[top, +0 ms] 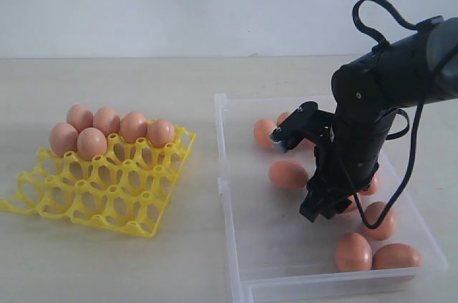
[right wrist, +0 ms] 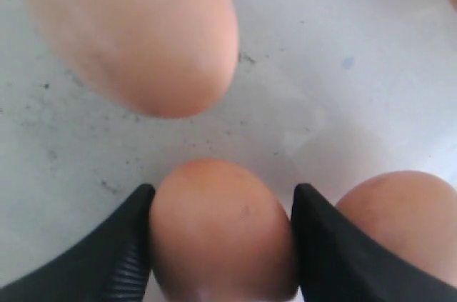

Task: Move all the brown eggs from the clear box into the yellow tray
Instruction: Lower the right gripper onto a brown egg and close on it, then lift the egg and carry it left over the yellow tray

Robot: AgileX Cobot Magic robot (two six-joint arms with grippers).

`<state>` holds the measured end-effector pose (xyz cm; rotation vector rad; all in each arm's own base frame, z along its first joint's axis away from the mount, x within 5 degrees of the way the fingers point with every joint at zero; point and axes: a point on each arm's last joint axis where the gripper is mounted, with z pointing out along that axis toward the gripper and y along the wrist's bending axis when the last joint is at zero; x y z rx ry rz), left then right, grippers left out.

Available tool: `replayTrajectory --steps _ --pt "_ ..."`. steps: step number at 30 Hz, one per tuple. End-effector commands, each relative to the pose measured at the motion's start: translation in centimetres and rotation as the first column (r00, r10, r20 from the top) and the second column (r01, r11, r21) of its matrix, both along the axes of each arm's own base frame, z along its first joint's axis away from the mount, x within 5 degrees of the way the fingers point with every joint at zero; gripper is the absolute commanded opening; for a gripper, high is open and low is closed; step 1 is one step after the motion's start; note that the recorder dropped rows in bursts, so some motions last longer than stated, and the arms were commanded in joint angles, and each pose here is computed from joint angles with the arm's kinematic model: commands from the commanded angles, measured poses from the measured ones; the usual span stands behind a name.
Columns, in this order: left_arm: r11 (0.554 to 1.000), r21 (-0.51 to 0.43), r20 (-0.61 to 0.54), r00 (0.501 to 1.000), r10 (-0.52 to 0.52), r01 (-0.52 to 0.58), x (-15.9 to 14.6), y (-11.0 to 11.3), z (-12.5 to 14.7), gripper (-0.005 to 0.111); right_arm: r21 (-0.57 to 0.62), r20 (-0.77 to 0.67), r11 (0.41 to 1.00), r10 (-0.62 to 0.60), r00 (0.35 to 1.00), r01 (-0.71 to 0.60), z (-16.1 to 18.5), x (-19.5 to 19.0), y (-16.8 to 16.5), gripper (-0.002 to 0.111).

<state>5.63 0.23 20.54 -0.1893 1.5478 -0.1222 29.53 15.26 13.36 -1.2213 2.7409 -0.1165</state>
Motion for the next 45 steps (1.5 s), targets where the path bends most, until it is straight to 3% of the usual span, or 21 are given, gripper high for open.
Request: replayTrajectory --steps 1,5,10,17,24,34,38,45 --pt "1.000 -0.002 0.006 1.000 -0.005 0.005 0.0 0.0 0.2 0.004 0.004 0.004 1.000 -0.003 1.000 0.003 0.1 0.1 0.0 0.000" --pt "1.000 -0.002 0.006 1.000 -0.005 0.005 0.0 0.0 0.2 0.004 0.042 0.059 0.999 0.001 0.998 -0.003 0.2 0.6 0.3 0.000" --pt "1.000 -0.002 0.006 1.000 -0.005 0.005 0.0 0.0 0.2 0.004 0.219 0.215 0.975 -0.079 0.973 0.031 1.2 2.0 1.6 0.000" --pt "1.000 -0.002 0.006 1.000 -0.005 0.005 0.0 0.0 0.2 0.004 0.337 0.303 0.939 -0.171 0.938 0.063 5.2 1.8 1.7 0.000" --pt "1.000 -0.002 0.006 1.000 -0.005 0.005 0.0 0.0 0.2 0.004 0.470 0.452 0.883 -0.236 0.860 -0.004 8.5 1.1 1.5 0.000" --pt "1.000 -0.002 0.006 1.000 -0.005 0.005 0.0 0.0 0.2 0.004 0.608 0.693 0.724 -0.284 0.662 -0.326 8.0 -2.3 4.6 0.000" --pt "1.000 -0.002 0.006 1.000 -0.005 0.005 0.0 0.0 0.2 0.004 0.581 0.778 0.637 -0.253 0.575 -0.506 8.8 -4.0 6.2 0.000" --pt "1.000 -0.002 0.006 1.000 -0.005 0.005 0.0 0.0 0.2 0.004 0.549 0.833 0.506 -0.263 0.487 -0.665 10.3 -5.4 7.7 0.000"
